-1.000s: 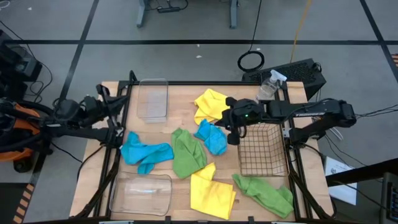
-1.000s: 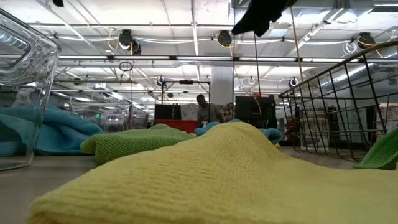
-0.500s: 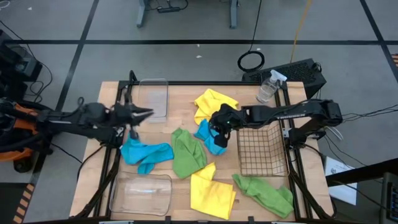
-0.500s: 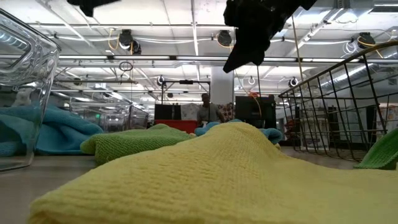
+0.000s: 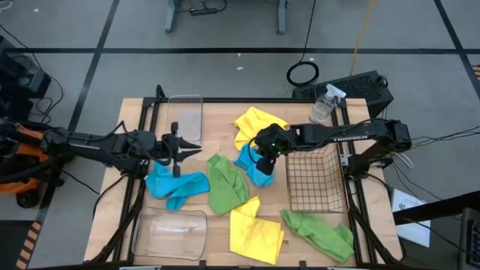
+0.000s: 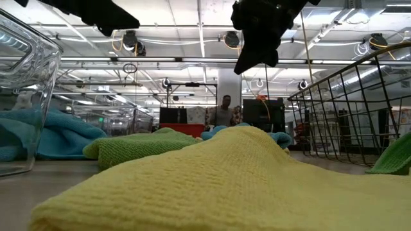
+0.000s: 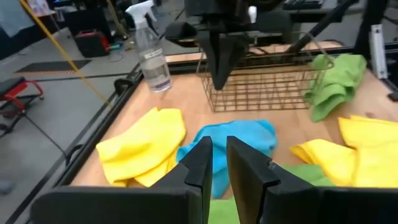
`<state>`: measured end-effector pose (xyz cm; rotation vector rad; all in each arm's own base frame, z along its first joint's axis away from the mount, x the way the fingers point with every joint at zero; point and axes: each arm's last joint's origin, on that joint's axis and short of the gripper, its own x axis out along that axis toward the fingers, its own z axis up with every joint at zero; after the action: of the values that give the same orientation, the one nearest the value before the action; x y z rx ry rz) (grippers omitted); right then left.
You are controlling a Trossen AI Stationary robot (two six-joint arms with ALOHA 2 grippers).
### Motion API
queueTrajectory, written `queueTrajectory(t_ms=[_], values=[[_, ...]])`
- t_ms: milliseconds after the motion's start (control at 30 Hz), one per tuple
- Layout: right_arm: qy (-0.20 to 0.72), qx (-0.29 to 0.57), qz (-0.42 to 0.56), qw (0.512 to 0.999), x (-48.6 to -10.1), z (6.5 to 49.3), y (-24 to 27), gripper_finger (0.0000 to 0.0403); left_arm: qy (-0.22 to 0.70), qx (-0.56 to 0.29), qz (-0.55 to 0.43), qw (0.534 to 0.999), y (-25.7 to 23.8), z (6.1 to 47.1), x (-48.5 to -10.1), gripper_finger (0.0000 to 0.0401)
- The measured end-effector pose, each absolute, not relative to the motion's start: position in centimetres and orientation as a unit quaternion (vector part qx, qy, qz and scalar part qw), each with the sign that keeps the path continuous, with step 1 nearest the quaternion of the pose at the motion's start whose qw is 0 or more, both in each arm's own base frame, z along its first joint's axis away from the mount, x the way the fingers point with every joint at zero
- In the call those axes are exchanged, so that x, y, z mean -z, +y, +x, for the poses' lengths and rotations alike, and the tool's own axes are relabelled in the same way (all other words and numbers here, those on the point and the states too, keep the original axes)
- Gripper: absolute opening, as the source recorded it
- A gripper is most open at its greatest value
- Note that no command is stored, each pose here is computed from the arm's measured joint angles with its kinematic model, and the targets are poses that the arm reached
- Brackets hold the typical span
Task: Sort microfiber towel by color & place in baskets
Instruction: Put the right blue microfiber cloth into the top transparent bin
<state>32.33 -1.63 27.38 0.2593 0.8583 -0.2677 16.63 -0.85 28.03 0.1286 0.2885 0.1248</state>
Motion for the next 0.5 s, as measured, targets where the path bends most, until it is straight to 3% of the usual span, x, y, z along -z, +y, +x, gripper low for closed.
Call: queueTrajectory(t_ms=[167,500], values=[[0.458,0.126,0.095,0.875,-25.7,32.7,-2.1,0.0055,0.156,-0.061,0.066,0.984,-0.9,17.2,-27.2,0.0056],[0.534,0.088,-0.021,0.84,-20.6,35.2,-2.1,0.0233,0.148,-0.063,0.065,0.985,-1.0,17.7,-27.2,0.0056]])
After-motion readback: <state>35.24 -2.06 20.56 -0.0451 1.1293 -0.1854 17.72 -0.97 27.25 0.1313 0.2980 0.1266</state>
